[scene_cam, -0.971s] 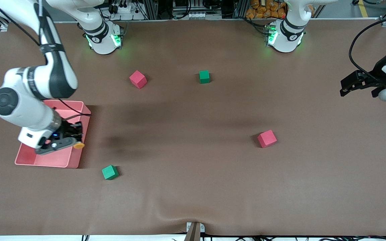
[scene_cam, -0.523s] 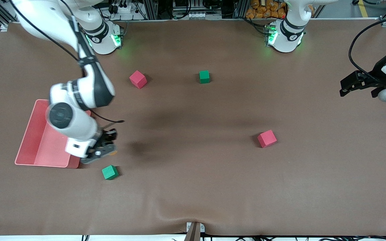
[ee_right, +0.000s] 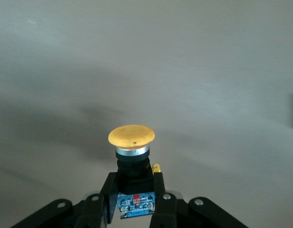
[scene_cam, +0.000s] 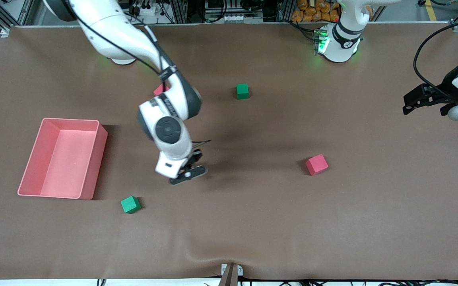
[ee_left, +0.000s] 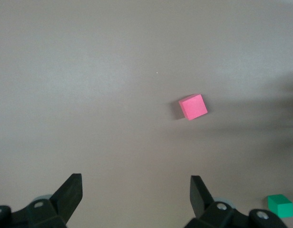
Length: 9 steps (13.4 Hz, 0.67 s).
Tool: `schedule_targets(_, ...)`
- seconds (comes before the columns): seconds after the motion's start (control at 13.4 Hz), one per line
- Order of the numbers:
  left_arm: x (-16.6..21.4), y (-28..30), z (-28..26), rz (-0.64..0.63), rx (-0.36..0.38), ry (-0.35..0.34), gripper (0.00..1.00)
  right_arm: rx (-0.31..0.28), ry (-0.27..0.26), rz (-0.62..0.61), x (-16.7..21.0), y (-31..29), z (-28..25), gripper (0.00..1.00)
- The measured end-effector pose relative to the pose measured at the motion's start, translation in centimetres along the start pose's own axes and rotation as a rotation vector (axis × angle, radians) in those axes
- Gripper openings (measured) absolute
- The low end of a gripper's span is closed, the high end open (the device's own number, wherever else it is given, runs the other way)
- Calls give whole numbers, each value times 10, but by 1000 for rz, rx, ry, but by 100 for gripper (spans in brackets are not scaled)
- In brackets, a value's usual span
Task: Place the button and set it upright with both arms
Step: 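Lift the button out of the tray and carry it to mid-table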
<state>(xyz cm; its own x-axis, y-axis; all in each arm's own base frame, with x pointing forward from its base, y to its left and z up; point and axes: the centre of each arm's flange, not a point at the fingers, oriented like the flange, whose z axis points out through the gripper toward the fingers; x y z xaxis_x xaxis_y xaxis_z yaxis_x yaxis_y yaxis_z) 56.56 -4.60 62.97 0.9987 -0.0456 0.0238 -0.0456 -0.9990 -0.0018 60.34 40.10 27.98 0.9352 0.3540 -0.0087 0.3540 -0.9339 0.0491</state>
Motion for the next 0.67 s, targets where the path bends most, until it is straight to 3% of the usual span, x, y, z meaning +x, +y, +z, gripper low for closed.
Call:
schedule_targets(0.3,0,1,0,8,0,0,100,78,59,100,-12,-111,14,35)
schedule_targets(0.67,0,1,1,9,0,-1,100,134,67,209,-18,-183,33,35)
